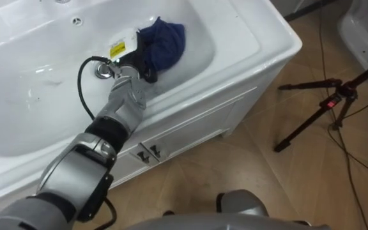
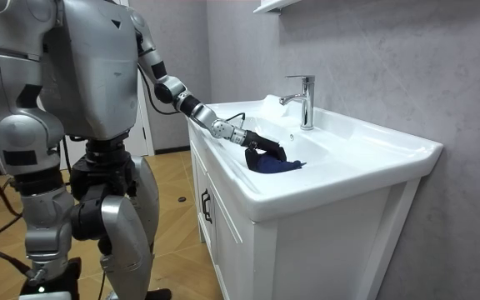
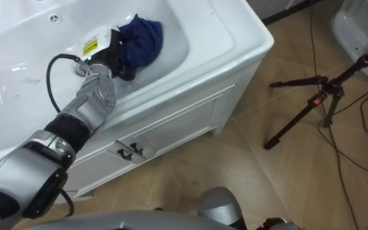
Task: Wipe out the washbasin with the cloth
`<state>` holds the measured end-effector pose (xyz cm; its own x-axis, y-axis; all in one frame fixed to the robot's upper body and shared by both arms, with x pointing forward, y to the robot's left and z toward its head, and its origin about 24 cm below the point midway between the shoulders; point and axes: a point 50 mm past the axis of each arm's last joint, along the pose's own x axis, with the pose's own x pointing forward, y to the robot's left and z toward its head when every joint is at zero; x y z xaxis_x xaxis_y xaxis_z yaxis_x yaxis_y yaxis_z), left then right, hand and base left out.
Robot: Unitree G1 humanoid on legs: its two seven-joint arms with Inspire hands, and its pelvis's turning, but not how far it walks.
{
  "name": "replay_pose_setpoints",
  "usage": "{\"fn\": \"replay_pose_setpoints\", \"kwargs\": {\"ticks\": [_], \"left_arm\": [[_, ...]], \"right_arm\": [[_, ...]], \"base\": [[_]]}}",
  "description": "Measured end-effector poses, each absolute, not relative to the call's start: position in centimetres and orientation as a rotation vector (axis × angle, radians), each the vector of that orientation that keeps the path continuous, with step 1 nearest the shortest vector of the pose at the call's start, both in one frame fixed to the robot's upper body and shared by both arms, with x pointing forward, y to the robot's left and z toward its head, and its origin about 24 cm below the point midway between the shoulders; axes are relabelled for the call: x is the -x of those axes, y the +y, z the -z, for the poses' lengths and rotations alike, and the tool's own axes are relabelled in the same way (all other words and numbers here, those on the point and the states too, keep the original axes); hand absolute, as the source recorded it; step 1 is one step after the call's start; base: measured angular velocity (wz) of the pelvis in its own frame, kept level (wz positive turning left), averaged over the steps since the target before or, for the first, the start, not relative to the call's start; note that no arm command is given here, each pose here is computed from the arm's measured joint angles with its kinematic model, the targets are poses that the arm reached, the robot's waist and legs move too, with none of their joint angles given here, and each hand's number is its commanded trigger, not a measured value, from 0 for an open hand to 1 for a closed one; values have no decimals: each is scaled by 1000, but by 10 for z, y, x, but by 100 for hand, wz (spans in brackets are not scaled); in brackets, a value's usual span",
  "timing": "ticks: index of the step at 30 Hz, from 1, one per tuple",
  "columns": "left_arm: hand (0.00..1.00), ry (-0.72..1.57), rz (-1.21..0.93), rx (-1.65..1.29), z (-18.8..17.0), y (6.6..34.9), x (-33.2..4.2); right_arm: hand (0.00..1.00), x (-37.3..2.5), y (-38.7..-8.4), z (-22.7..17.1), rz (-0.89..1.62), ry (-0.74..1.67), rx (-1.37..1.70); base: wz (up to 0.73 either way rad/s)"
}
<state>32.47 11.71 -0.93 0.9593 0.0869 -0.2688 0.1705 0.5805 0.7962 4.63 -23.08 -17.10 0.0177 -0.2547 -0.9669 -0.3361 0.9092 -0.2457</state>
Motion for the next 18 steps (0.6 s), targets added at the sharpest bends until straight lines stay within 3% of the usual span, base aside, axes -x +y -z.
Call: {"fn": "replay_pose_setpoints", "kwargs": {"ticks": [18], "left_arm": [[100,247,183,-757,-5,88,-325]], "right_arm": [[0,-42,-239,170,-74,1562,469]], "base": [[1]]}}
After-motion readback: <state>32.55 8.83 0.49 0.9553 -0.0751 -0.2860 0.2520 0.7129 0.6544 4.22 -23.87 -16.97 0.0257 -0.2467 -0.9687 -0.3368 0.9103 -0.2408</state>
